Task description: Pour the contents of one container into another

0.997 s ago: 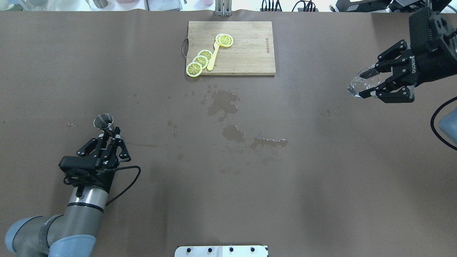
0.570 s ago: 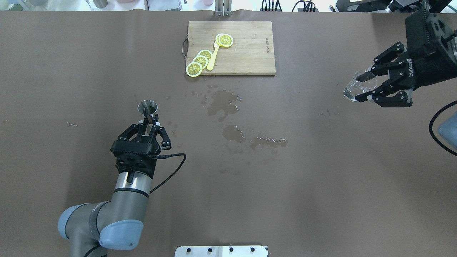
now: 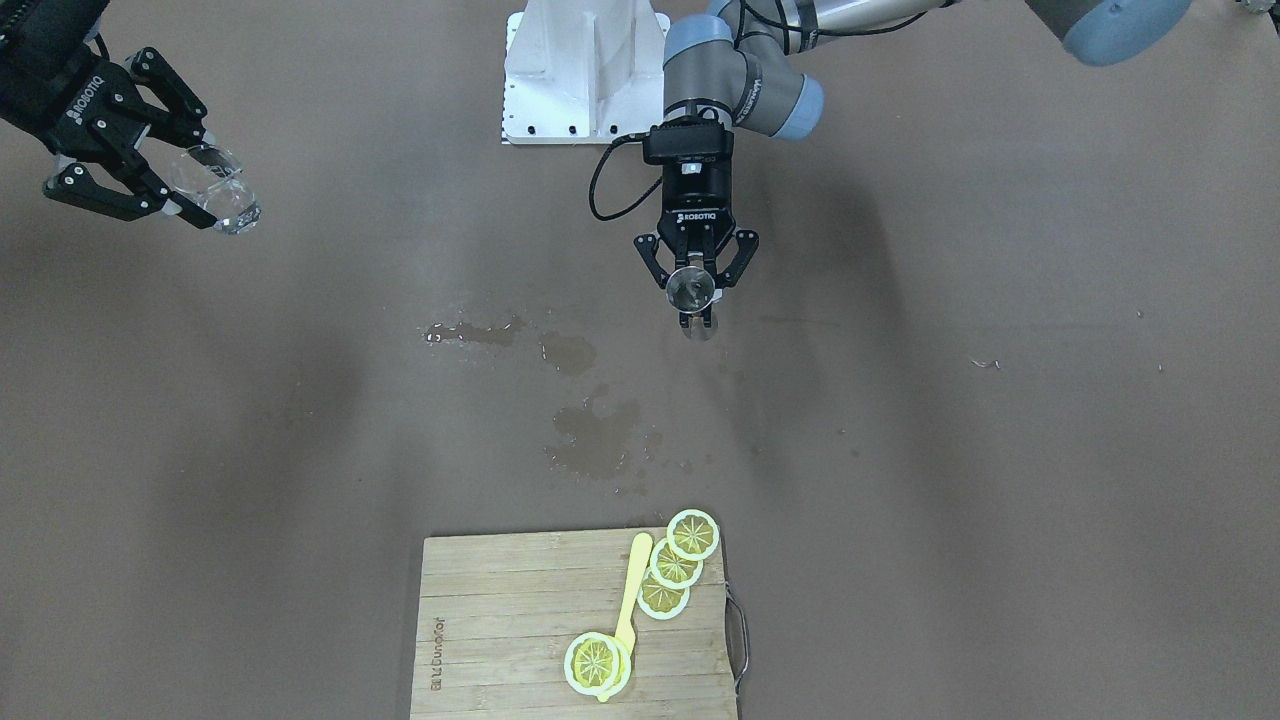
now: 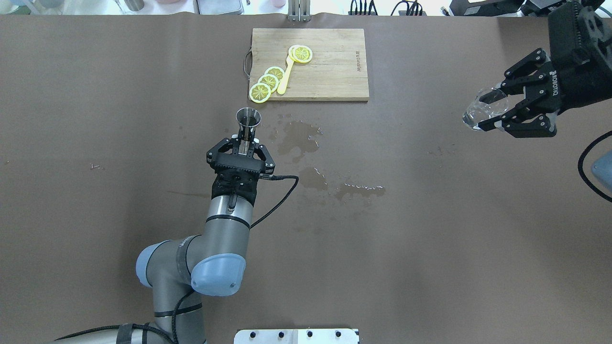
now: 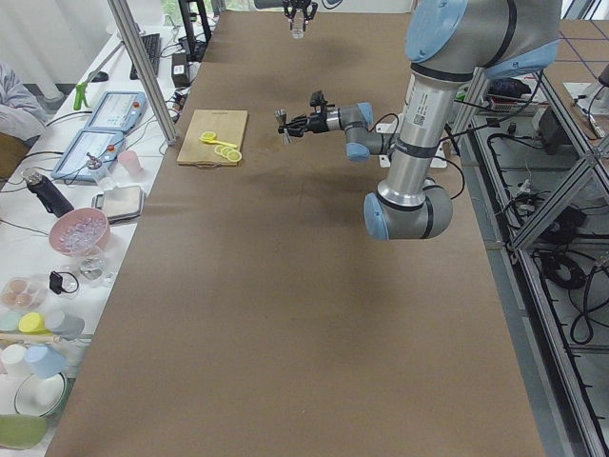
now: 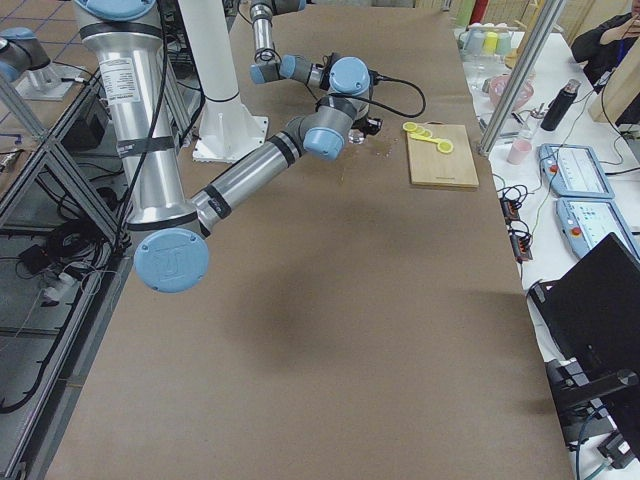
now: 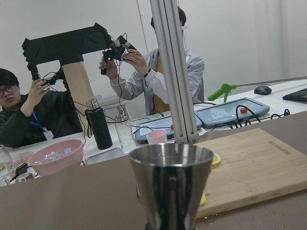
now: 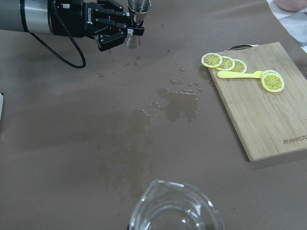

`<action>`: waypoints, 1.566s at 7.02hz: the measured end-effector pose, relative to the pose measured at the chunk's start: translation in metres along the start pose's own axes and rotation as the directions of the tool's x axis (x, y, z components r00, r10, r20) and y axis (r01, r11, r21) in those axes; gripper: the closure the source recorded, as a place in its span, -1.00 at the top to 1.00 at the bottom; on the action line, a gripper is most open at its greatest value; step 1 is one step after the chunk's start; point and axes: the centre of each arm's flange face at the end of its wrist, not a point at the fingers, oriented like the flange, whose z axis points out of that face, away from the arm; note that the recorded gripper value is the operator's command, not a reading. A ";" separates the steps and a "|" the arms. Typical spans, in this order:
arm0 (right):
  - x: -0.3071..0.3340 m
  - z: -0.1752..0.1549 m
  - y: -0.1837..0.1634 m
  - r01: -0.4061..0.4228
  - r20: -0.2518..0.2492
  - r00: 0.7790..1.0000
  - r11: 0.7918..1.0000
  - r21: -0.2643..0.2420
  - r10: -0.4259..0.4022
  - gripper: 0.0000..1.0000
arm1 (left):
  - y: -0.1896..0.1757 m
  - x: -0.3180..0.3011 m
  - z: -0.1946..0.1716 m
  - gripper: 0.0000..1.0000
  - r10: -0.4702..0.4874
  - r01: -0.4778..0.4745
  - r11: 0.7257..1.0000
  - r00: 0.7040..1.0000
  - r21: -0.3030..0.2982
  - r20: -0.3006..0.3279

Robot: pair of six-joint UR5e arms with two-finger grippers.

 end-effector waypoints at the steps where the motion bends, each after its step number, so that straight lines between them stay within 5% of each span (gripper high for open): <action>1: 0.004 0.001 -0.013 -0.004 -0.006 1.000 1.000 -0.018 0.004 -1.00 | -0.011 0.010 0.011 -1.00 0.004 -0.004 1.000 1.000 -0.002 -0.006; 5: 0.016 0.027 -0.076 0.067 -0.027 0.997 0.987 -0.147 -0.071 -1.00 | -0.070 0.055 0.018 -1.00 0.036 -0.036 0.999 0.995 0.003 -0.091; 7: 0.018 0.039 -0.103 0.112 -0.018 0.993 0.968 -0.226 -0.119 -1.00 | -0.067 0.057 0.024 -1.00 0.019 -0.020 1.000 0.993 -0.004 -0.120; 11: 0.032 0.076 -0.171 0.117 0.009 0.993 0.947 -0.300 -0.120 -1.00 | -0.061 0.053 0.035 -1.00 0.022 -0.025 1.000 0.989 -0.019 -0.145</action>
